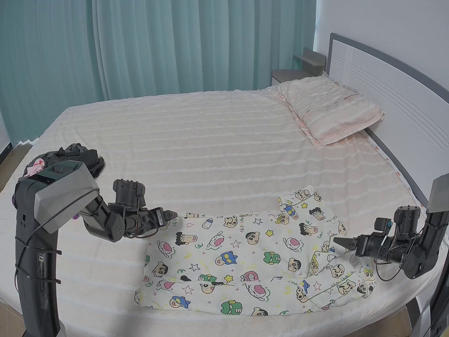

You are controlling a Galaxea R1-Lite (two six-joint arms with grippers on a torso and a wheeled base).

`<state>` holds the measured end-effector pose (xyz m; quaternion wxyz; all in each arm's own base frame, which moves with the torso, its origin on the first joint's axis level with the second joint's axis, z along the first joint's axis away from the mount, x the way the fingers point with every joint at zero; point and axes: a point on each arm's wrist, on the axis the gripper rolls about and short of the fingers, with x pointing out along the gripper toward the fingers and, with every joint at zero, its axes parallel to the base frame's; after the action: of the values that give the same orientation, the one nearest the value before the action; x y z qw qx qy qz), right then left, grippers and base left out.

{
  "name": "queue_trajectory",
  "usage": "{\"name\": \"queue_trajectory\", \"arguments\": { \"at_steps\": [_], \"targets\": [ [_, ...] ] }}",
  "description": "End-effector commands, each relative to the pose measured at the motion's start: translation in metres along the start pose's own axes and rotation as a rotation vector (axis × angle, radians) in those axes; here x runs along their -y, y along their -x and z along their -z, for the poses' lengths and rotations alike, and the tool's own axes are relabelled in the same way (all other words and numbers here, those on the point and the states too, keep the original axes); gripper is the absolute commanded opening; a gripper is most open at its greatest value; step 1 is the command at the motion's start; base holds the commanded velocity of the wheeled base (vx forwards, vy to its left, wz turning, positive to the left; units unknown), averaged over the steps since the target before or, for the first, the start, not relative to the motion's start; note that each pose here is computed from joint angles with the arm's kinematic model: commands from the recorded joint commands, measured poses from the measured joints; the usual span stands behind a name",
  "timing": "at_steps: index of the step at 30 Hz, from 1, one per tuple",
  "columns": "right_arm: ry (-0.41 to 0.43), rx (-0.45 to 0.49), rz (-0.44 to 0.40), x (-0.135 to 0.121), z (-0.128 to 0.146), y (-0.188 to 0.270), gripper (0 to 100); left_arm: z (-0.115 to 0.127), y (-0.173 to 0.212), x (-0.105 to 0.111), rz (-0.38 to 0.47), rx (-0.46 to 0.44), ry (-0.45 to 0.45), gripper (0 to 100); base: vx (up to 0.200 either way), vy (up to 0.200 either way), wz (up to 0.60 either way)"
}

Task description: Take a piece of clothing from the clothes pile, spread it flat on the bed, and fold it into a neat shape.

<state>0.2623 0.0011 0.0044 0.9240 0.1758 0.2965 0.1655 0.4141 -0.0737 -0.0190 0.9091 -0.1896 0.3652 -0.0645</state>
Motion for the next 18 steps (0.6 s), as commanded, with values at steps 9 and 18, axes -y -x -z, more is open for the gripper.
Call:
{"name": "queue_trajectory", "arguments": {
  "at_steps": [9, 18],
  "targets": [
    [0.000, -0.004, -0.002, -0.0006, 0.0007, 0.0001, 100, 0.0031, -0.0090, 0.0016, 0.022, 0.013, -0.009, 100, 0.000, 0.000, 0.00],
    [0.003, 0.006, -0.006, -0.0010, -0.0019, -0.0014, 100, 0.0019, -0.0147, -0.0010, 0.013, 0.021, -0.014, 0, 0.000, 0.000, 0.00]
  ]
}}
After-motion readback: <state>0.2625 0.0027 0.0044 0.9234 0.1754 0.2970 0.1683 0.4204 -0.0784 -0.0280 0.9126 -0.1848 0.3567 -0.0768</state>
